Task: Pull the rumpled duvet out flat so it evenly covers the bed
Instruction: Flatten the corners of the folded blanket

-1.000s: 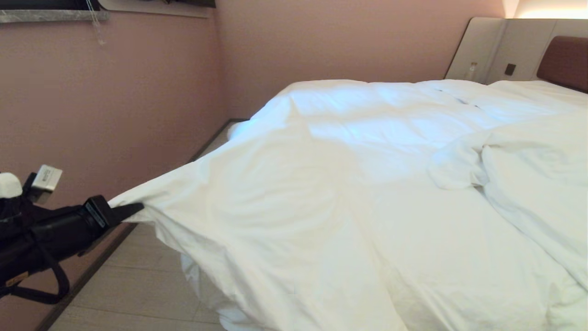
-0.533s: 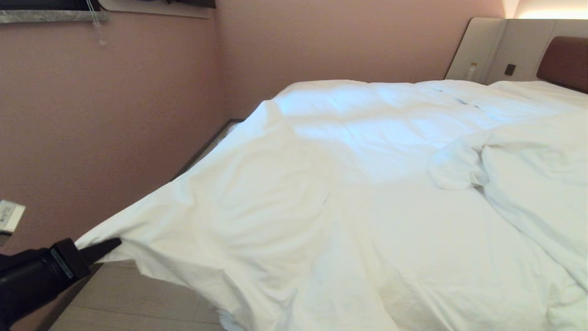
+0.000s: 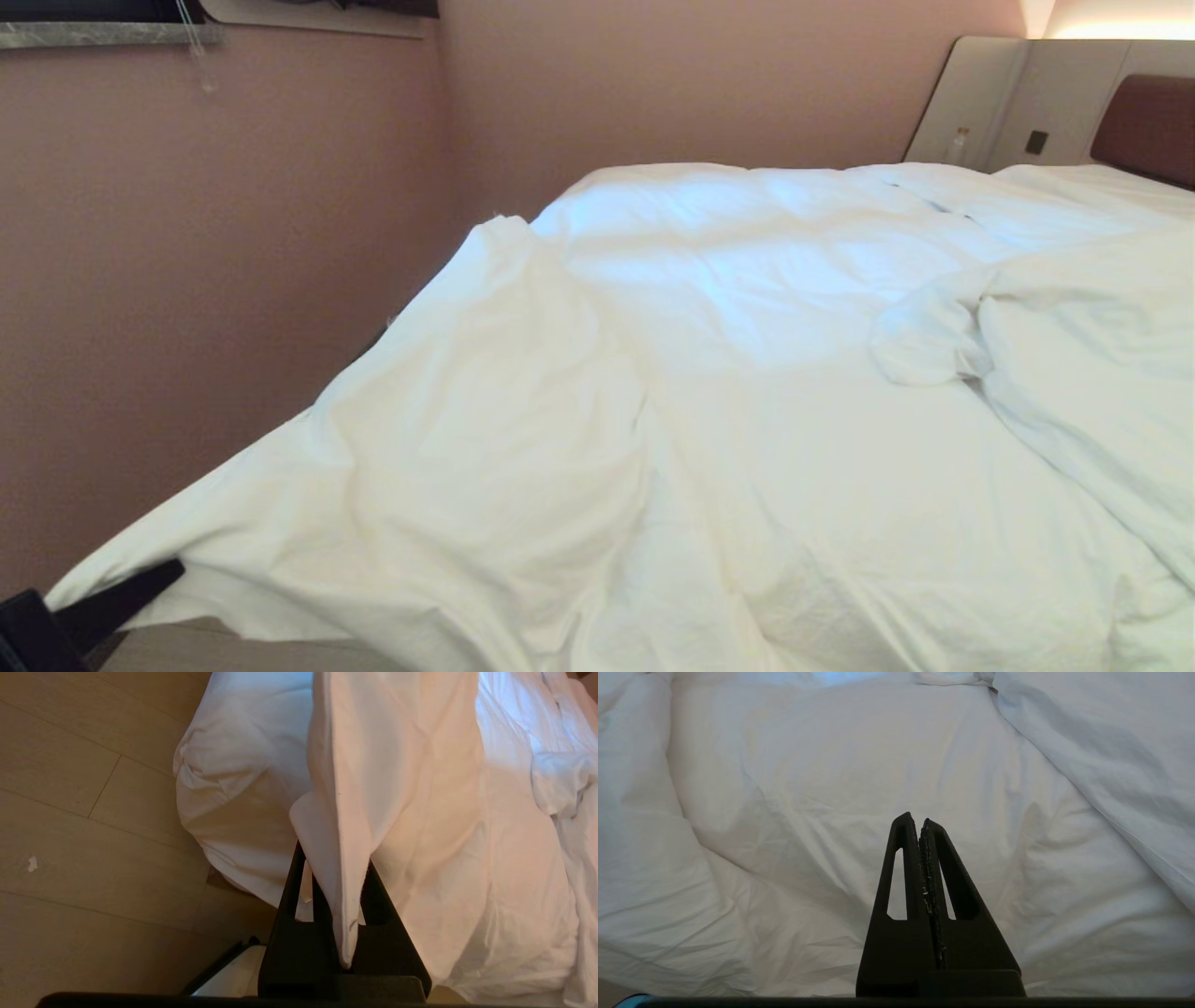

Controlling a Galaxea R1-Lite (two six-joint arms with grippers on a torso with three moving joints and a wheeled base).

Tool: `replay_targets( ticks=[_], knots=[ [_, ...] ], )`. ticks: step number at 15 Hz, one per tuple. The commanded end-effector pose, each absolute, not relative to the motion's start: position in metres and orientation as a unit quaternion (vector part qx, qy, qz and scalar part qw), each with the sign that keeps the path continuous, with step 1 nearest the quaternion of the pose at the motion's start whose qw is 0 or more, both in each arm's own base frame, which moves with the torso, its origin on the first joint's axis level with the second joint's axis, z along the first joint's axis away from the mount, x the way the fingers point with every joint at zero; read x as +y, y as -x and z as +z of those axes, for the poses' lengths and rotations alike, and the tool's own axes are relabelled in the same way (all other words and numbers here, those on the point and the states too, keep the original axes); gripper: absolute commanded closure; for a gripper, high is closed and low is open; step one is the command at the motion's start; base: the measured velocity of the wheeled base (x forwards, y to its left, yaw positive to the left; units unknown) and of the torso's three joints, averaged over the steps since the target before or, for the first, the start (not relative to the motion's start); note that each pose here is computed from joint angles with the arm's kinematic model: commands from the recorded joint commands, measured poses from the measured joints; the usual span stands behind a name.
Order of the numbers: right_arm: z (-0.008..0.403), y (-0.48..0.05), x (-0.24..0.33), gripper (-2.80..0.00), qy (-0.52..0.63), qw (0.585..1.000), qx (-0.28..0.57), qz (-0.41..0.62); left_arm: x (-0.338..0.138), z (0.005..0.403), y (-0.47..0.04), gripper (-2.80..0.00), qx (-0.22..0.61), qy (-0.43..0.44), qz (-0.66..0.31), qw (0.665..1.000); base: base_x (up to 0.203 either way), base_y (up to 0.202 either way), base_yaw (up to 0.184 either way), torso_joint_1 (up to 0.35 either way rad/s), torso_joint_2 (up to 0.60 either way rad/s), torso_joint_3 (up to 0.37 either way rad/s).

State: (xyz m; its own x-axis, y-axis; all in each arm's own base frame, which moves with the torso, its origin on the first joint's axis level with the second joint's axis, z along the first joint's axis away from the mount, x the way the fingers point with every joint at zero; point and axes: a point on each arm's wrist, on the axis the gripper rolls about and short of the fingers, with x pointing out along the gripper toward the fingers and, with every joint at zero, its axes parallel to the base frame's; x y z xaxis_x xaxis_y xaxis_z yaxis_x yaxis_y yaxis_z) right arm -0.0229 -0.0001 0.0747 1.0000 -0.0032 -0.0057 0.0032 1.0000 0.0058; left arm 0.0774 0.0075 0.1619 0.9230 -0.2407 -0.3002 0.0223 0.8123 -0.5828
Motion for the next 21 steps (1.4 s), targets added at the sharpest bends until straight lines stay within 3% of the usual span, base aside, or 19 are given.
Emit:
replay_targets(
  ticks=[1,21],
  knots=[
    [0.075,0.023,0.0,0.0,-0.003,1.0,0.003,-0.002,0.002,0.166,-0.055,0.0,0.151,0.289,-0.08,0.942,0.0,0.0,0.0,0.0,0.0,0.0],
    [0.075,0.023,0.0,0.0,-0.002,1.0,0.004,-0.001,-0.009,0.158,0.015,0.0,0.096,0.266,0.002,0.959,0.0,0.0,0.0,0.0,0.0,0.0]
  ],
)
